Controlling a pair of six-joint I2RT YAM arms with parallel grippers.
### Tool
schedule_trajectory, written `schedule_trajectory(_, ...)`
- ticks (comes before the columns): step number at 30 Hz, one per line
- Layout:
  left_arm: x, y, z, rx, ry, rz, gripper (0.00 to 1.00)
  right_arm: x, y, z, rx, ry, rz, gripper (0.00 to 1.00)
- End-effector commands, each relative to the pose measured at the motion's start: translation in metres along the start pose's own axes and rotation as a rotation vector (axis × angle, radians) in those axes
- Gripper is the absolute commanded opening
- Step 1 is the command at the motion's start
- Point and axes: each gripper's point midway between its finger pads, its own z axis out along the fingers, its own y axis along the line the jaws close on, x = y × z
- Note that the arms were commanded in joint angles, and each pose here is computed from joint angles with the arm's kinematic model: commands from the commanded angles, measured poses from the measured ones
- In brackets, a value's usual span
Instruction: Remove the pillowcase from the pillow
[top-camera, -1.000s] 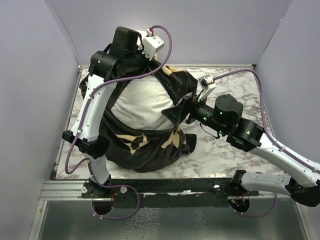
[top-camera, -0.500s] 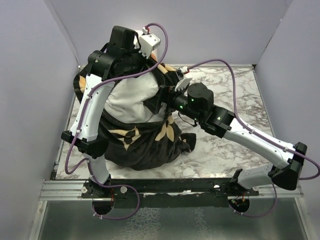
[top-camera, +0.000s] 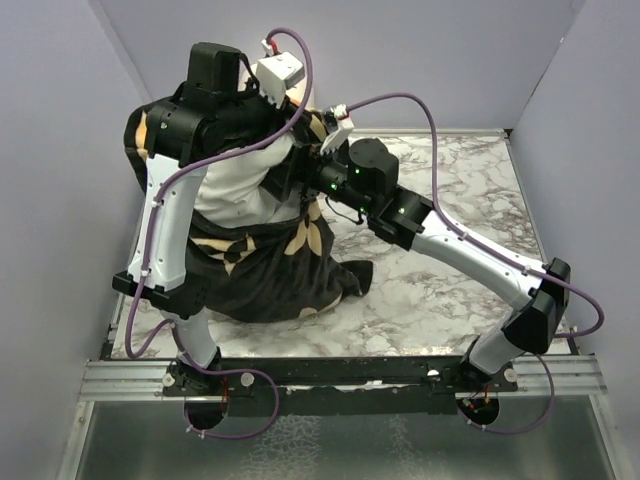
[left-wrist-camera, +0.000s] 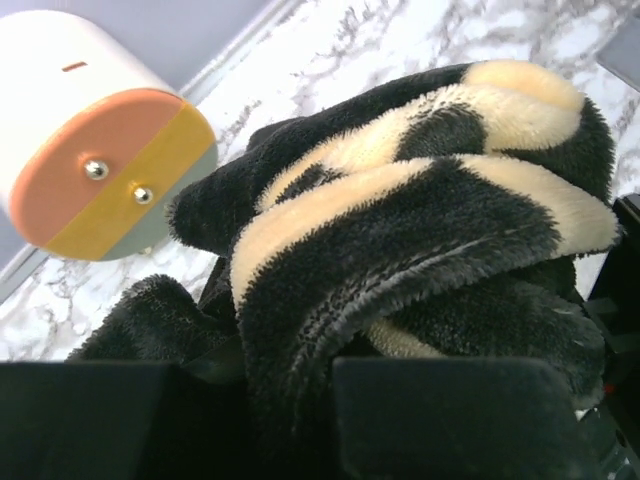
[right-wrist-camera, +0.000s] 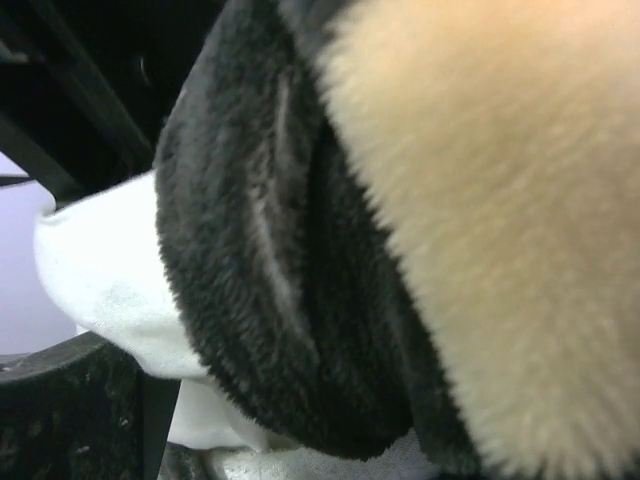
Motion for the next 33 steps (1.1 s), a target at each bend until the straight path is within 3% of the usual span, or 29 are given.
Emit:
schedule_trajectory(1,-0.022,-0.069,-0.025,0.297,-0.085,-0.118,0.0,-0.137,0.094,-0.019,-0.461,-0.356,-0.129,0.83)
schedule_trajectory(5,-0.076,-0.001,-0.058,-0.071,-0.336,-0.071,0.0,-0.19,0.058,-0.019,-0.39,-0.409,-0.242,0.8)
schedule_trajectory(7,-0.094,0.031,-0.083,-0.279,-0.429,-0.051,0.0,-0.203,0.033,-0.018,-0.331,-0.409,-0.259,0.84)
schedule_trajectory(9,-0.098,0.043,-0.096,-0.364,-0.457,-0.027,0.0,-0.206,0.012,-0.014,-0.251,-0.391,-0.281,0.9)
schedule_trajectory(15,-0.046,0.034,-0.064,-0.295,-0.274,-0.078,0.0,-0.173,-0.036,-0.01,-0.062,-0.273,-0.277,0.98)
schedule_trajectory(20,-0.008,0.018,-0.033,-0.194,-0.186,-0.161,0.0,-0.144,-0.047,-0.042,-0.005,-0.225,-0.201,1.0)
schedule_trajectory(24,-0.004,0.007,-0.016,-0.111,-0.179,-0.229,0.0,-0.12,-0.018,-0.081,-0.083,-0.201,-0.116,1.0)
schedule_trajectory(33,-0.006,-0.002,0.005,-0.024,-0.164,-0.316,0.0,-0.078,-0.013,-0.123,0.046,-0.176,0.01,1.0)
